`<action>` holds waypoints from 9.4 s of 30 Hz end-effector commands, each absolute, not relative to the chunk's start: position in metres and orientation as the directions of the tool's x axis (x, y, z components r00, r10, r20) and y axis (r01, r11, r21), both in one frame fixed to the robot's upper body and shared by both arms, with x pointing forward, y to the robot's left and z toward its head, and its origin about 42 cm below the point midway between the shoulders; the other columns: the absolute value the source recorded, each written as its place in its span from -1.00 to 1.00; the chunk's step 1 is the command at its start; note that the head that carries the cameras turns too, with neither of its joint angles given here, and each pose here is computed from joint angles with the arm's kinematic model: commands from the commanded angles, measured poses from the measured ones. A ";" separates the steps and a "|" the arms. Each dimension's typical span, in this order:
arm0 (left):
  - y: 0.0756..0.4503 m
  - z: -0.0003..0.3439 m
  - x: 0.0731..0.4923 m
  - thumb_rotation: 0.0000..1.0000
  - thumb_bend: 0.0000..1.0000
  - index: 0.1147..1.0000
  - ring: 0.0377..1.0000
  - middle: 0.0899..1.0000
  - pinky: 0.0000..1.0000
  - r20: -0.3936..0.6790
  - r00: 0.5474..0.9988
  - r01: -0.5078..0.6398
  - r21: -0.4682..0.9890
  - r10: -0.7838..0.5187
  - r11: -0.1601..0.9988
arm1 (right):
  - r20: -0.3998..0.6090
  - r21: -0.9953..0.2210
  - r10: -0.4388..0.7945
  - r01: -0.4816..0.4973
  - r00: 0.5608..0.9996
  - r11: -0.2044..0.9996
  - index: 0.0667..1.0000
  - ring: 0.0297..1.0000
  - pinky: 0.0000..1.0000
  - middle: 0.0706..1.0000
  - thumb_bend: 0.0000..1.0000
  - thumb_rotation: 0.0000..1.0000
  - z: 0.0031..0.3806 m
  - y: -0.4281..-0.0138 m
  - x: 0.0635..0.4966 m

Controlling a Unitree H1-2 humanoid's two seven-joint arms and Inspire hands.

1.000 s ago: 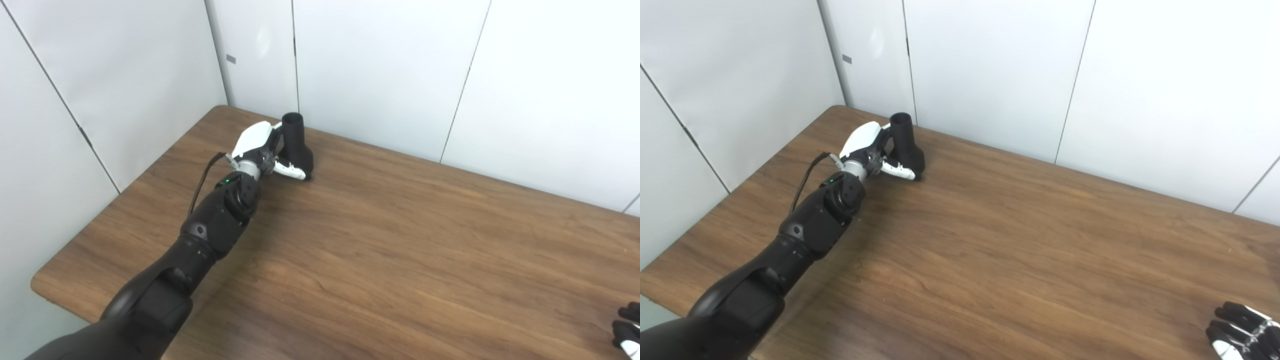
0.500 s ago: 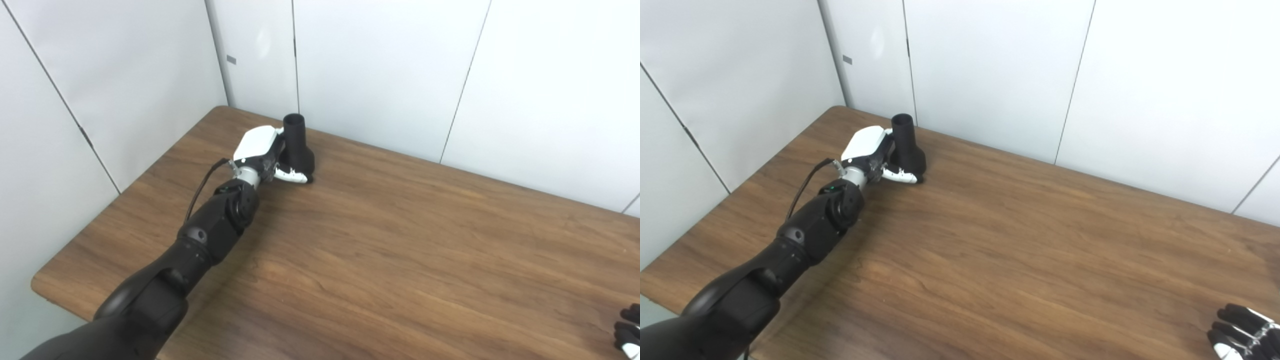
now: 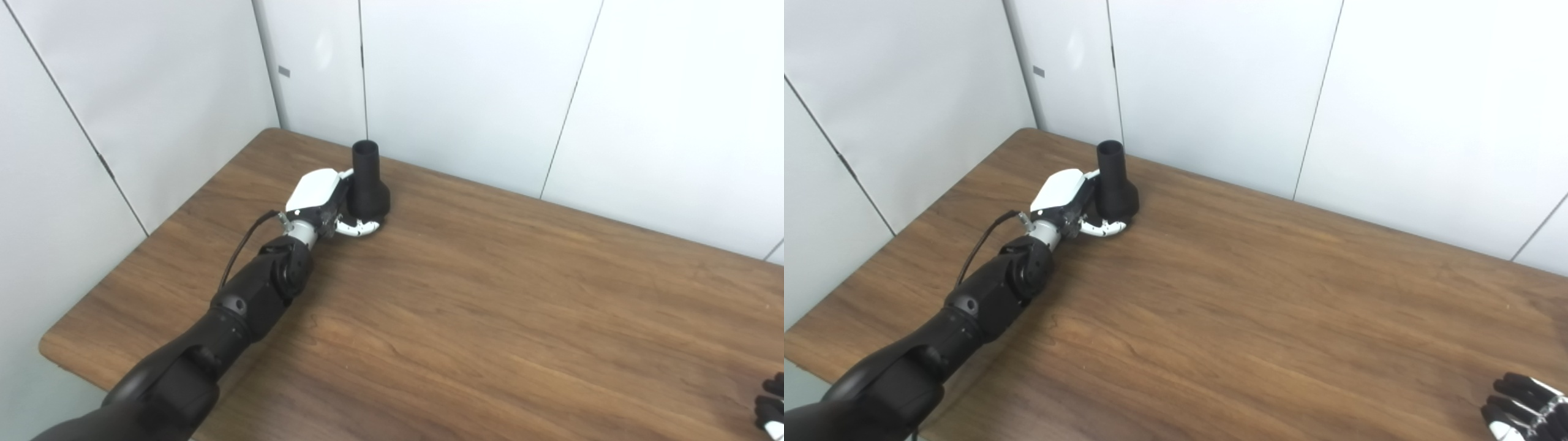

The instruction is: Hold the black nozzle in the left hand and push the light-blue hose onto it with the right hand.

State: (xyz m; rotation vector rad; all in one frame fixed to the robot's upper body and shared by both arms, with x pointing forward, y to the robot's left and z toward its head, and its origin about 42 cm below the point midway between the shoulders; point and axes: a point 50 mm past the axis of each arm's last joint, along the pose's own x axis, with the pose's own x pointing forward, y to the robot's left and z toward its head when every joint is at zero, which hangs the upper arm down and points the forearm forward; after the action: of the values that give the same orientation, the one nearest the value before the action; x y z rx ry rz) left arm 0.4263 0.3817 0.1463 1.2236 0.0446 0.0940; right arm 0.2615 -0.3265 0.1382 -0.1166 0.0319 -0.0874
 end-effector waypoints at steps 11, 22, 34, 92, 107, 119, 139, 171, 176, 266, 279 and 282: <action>0.379 0.131 0.421 -0.57 1.00 0.63 0.69 0.61 0.85 -0.104 0.989 0.068 0.948 0.101 0.311 | 0.027 -0.147 -0.085 0.089 0.996 0.985 0.21 0.23 0.05 0.26 -0.41 -0.80 0.153 -0.334 0.262; 0.380 0.134 0.434 -0.47 1.00 0.62 0.63 0.61 0.81 -0.091 0.990 0.044 0.927 0.110 0.372 | 0.023 -0.143 -0.084 0.086 0.996 0.986 0.19 0.21 0.04 0.24 -0.41 -0.78 0.153 -0.334 0.260; 0.364 0.135 0.433 -0.42 1.00 0.38 0.60 0.50 0.88 -0.050 0.991 0.002 0.934 0.125 0.357 | 0.028 -0.145 -0.080 0.084 0.996 0.986 0.17 0.19 0.00 0.23 -0.35 -0.66 0.153 -0.334 0.259; 0.279 0.072 0.391 -1.00 0.05 -0.17 -0.74 -0.16 -0.75 -0.023 0.964 0.108 0.944 -0.264 0.312 | 0.035 -0.140 -0.056 0.061 0.998 0.988 0.27 0.31 0.15 0.33 -0.46 -0.99 0.162 -0.310 0.254; 0.243 0.079 0.382 -1.00 0.05 -0.17 -0.72 -0.16 -0.66 -0.022 0.907 0.147 0.952 -0.421 0.267 | 0.053 -0.179 -0.041 0.050 0.998 0.983 0.36 0.39 0.26 0.40 -0.63 -1.00 0.170 -0.292 0.255; 0.212 0.066 0.363 -0.92 0.04 -0.17 -0.86 -0.86 -0.87 -0.049 0.841 0.186 0.961 -0.538 0.203 | 0.042 -0.190 -0.089 0.095 0.995 0.977 0.35 0.39 0.25 0.40 -0.56 -1.00 0.169 -0.287 0.253; 0.180 0.074 0.316 -0.91 0.04 -0.17 -0.88 -0.86 -0.89 -0.021 0.656 0.212 0.964 -0.754 0.158 | 0.101 -0.146 -0.153 0.167 0.983 0.975 0.29 0.32 0.16 0.34 -0.46 -1.00 0.167 -0.267 0.257; 0.210 0.081 0.296 -0.92 0.04 -0.17 -0.82 -0.76 -0.86 -0.002 0.572 0.220 0.964 -0.820 0.151 | 0.570 -0.270 -0.457 0.681 0.683 0.681 0.67 0.70 0.54 0.72 0.87 0.07 0.219 -0.324 0.302; 0.213 0.081 0.295 -0.92 0.04 -0.17 -0.78 -0.70 -0.82 -0.018 0.569 0.227 0.964 -0.822 0.136 | 0.540 -0.262 -0.512 0.712 0.668 0.652 0.87 0.87 0.82 0.84 0.99 0.11 0.223 -0.342 0.320; 0.220 0.076 0.287 -0.92 0.04 -0.17 -0.75 -0.68 -0.79 -0.007 0.573 0.231 0.961 -0.819 0.154 | 0.111 -0.257 -0.506 0.517 0.855 0.817 0.60 0.59 0.50 0.58 0.85 -0.67 0.166 -0.361 0.409; 0.220 0.077 0.286 -0.92 0.04 -0.17 -0.74 -0.67 -0.78 -0.002 0.569 0.221 0.963 -0.822 0.150 | 0.125 -0.284 -0.570 0.580 0.812 0.763 0.29 0.32 0.27 0.24 0.75 -1.00 0.167 -0.358 0.410; 0.221 0.077 0.286 -0.92 0.04 -0.17 -0.72 -0.64 -0.77 -0.003 0.570 0.226 0.962 -0.822 0.153 | 0.125 -0.301 -0.571 0.579 0.812 0.758 0.22 0.31 0.25 0.23 0.74 -1.00 0.167 -0.359 0.409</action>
State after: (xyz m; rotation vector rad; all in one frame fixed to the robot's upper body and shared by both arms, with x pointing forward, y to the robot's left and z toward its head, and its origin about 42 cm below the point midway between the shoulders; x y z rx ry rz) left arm 0.3154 0.2037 0.1136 1.1631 -0.7407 -0.7313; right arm 0.4013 -0.3529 0.1452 -0.3134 0.0304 -0.6114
